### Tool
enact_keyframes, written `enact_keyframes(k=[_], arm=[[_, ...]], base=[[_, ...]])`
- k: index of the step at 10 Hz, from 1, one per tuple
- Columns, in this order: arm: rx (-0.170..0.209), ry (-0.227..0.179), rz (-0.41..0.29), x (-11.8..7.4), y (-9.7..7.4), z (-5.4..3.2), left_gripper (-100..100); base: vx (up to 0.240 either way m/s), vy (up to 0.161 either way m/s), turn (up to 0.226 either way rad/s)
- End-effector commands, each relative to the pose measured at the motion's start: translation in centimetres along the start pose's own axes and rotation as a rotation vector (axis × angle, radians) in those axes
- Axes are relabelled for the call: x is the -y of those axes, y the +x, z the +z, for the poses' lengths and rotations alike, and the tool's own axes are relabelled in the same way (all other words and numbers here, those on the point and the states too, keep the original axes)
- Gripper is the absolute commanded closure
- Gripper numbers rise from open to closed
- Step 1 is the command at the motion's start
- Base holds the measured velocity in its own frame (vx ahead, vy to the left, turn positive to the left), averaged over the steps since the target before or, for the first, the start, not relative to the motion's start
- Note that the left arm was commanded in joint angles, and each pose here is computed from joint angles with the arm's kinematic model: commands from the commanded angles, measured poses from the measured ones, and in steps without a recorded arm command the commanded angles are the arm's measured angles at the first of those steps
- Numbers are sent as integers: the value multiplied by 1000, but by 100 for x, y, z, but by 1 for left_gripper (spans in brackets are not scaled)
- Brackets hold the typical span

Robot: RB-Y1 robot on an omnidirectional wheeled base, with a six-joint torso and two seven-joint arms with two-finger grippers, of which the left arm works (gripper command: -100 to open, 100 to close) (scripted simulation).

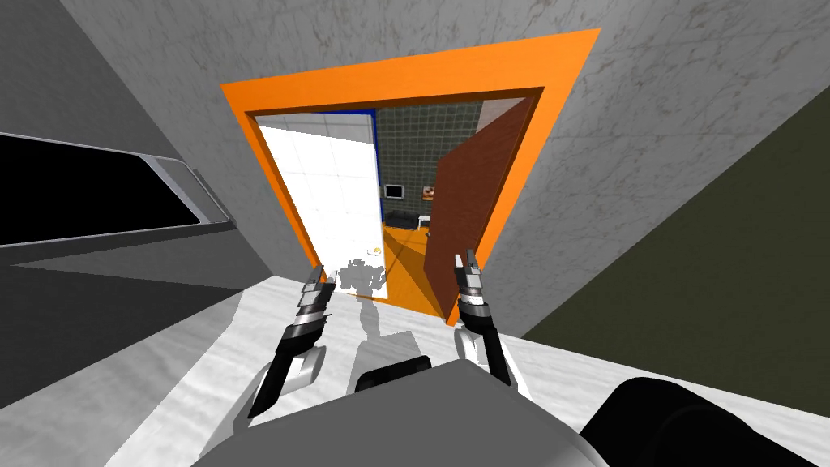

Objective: Push the door open

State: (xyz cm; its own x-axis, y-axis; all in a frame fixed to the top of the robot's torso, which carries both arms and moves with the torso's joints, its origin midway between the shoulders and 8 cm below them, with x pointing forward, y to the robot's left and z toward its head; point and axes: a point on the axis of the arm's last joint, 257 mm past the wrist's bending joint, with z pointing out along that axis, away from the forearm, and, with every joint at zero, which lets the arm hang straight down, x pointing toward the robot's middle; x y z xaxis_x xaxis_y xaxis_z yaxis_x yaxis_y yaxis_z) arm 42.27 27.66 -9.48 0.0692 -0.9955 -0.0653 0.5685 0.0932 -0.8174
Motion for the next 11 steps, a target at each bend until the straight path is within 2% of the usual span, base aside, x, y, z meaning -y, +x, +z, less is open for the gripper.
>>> enact_keyframes(k=[1, 2, 7, 11], arm=[[0, -20, 1, -109, 11, -49, -100], [1, -39, 4, -219, 4, -64, -100], [4, -89, 8, -490, -11, -125, -100], [9, -154, 13, -841, -30, -209, -100]], base=[[42, 73, -61], [34, 80, -94], [33, 56, -82], [38, 87, -131]])
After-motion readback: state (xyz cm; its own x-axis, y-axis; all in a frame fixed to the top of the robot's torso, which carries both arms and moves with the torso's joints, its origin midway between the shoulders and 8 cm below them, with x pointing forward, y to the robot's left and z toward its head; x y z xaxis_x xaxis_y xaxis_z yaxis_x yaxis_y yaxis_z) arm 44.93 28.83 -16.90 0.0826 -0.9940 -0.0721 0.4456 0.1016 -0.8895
